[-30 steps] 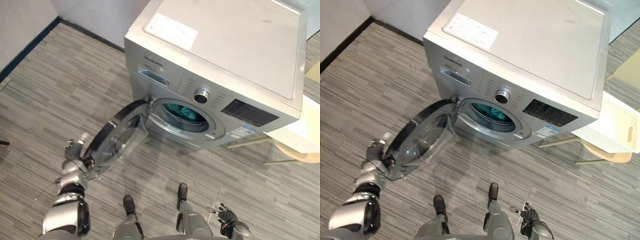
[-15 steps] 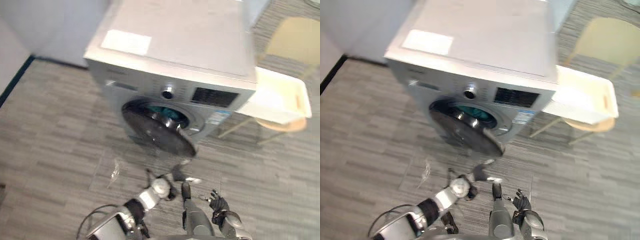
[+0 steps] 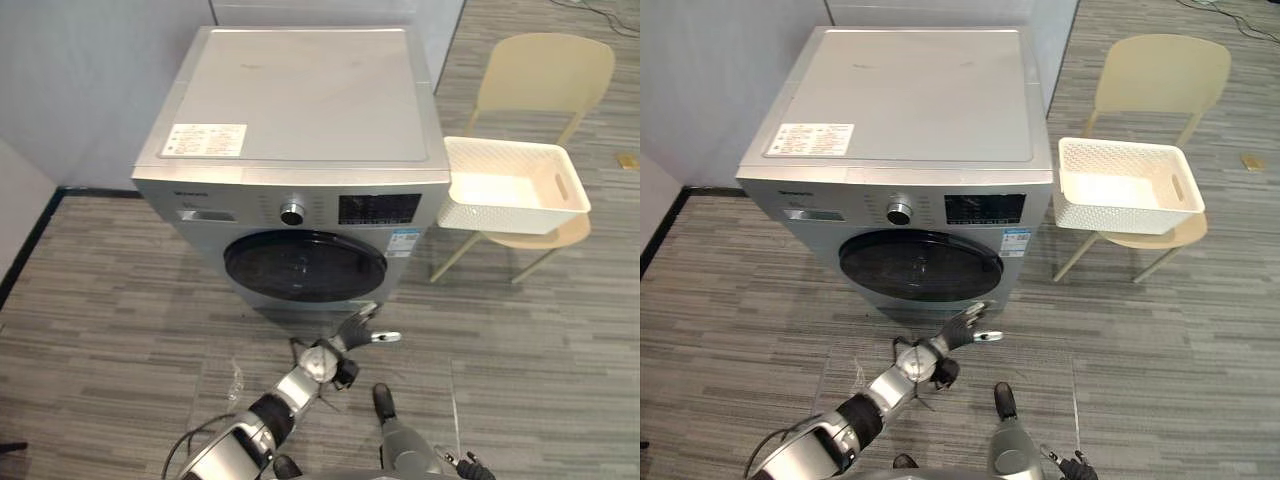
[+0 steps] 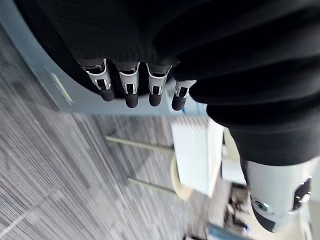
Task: Pick up the laundry basket with both hands and put the clothes into the washing machine.
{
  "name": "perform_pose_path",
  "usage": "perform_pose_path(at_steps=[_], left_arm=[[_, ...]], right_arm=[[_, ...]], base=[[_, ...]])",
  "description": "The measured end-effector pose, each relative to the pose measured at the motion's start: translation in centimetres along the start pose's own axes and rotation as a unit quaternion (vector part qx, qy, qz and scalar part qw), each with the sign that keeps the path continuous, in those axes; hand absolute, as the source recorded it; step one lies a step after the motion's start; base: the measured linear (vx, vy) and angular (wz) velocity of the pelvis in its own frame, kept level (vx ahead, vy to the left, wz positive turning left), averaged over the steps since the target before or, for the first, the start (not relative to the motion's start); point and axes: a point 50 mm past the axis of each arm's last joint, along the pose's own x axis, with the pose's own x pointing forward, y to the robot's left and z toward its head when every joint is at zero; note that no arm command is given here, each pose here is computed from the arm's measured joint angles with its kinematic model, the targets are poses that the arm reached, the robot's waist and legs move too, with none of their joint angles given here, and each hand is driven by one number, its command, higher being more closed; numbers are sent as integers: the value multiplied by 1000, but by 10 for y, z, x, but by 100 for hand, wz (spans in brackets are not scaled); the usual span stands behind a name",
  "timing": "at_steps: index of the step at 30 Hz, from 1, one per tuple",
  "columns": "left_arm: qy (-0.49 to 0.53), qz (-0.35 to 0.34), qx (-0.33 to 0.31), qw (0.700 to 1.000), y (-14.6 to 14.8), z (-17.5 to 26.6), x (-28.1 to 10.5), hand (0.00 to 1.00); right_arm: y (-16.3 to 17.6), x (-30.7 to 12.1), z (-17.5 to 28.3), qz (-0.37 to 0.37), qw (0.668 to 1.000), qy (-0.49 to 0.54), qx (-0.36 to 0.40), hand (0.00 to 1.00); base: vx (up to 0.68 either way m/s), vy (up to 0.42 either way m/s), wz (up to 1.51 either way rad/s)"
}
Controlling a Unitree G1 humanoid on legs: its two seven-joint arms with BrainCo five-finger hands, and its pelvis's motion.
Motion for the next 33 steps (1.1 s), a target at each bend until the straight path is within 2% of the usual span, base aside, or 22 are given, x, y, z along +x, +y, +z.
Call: perform_pose_path(at_steps=[4, 9, 13, 19, 21, 22, 23, 26, 29, 33], left_arm=[[88, 82, -44, 992, 37, -55, -31, 0], [206, 154, -72, 964, 59, -119, -80, 0], [315, 201, -124, 919, 54, -167, -123, 0], [390, 271, -179, 862, 49, -202, -176, 0], [397, 301, -227, 837, 41, -210, -190, 0], [400, 320, -269, 815, 31, -216, -199, 0], [397, 348, -298, 795, 32, -220, -209, 0], [360, 379, -362, 772, 30, -216, -202, 0], [350, 373, -376, 773, 24, -213, -194, 0], [350, 371, -378, 773, 21, -213, -193, 0]], right_arm=[[3, 1, 3, 10, 1000, -3, -3, 0], [4, 3, 5, 19, 1000, 3, -25, 0], [4, 4, 2, 27, 999, 16, -41, 0], [-4, 3, -4, 24, 998, 32, -47, 0], [-6, 3, -5, 22, 998, 36, -55, 0], [-8, 3, -3, 22, 997, 34, -67, 0], [-8, 4, 1, 23, 996, 30, -75, 0], [-24, 4, 3, -1, 995, 42, -88, 0], [-35, 5, 18, -18, 995, 26, -96, 0], [-23, 8, 29, -6, 996, 5, -89, 0]], base=[[15, -25, 21], [-4, -21, 15], [-34, -28, 42], [-52, -38, 41], [-75, -136, 10], [-22, -149, -2], [-43, -124, 12], [-73, -148, 48], [12, -58, 48], [148, 128, 30]])
